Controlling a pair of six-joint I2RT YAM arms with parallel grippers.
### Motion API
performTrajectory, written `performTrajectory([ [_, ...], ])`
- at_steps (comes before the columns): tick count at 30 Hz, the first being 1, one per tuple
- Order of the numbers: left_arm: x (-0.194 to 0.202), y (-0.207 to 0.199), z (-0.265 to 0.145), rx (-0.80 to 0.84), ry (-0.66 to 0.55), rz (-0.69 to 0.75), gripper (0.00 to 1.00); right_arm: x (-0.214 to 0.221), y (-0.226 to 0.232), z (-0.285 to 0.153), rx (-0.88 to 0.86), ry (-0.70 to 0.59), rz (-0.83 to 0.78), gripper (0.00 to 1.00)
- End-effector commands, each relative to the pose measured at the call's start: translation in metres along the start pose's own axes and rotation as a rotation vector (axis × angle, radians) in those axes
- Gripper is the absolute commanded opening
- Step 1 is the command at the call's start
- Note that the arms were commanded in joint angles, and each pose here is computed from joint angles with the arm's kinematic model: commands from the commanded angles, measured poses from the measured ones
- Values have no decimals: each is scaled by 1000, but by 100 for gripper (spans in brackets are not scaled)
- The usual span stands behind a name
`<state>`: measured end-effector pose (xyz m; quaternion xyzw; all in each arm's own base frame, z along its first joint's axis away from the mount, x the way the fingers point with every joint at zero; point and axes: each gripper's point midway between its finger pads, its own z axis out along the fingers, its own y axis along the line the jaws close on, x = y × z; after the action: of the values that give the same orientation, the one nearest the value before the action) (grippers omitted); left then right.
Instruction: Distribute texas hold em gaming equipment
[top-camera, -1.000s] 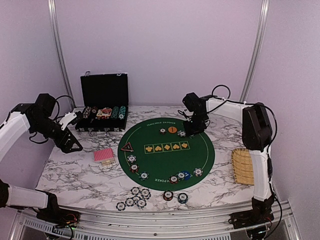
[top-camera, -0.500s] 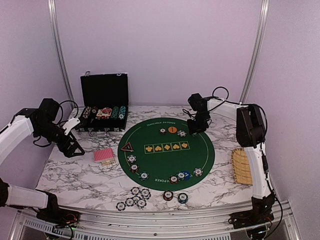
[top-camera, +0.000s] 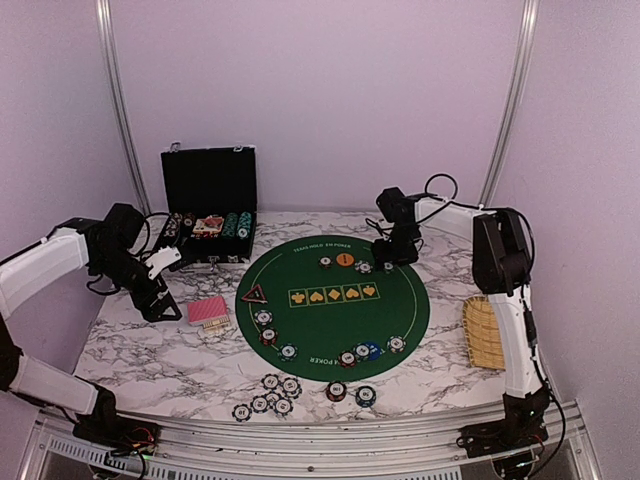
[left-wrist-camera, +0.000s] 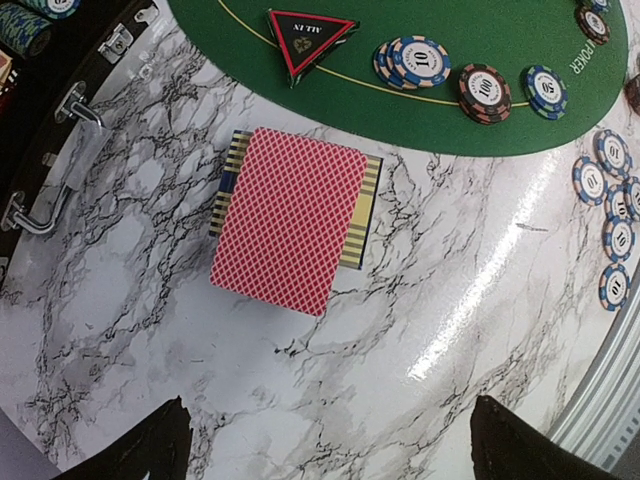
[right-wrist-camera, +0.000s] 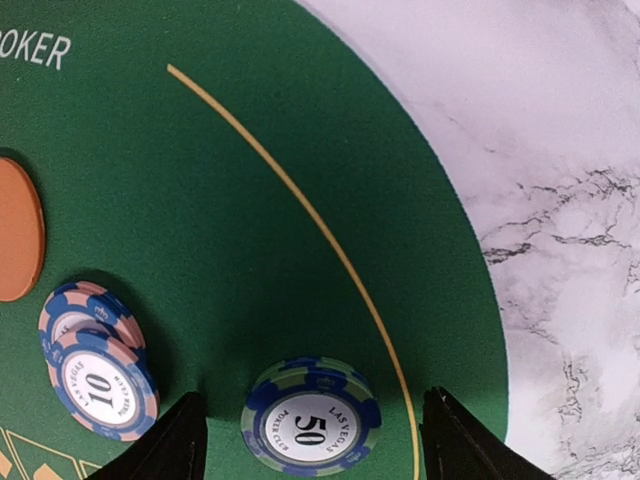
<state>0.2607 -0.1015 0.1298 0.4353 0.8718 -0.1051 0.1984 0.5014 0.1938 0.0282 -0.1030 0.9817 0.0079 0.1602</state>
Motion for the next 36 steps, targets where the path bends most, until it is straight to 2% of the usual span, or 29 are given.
performTrajectory([
  [1,-3,3,13,-9,31,23,99,-14,-5,-47,4,-70,17,75],
  [5,2,-2,28,4,72,48,99,-18,9,-94,-7,-165,0,84],
  [11,3,9,46,-28,122,98,99,3,44,-140,-67,-265,-16,99],
  [22,-9,19,54,-8,128,282,99,47,116,-190,-226,-337,-60,99],
  [36,-8,16,72,59,151,341,99,76,166,-213,-334,-351,-100,99],
])
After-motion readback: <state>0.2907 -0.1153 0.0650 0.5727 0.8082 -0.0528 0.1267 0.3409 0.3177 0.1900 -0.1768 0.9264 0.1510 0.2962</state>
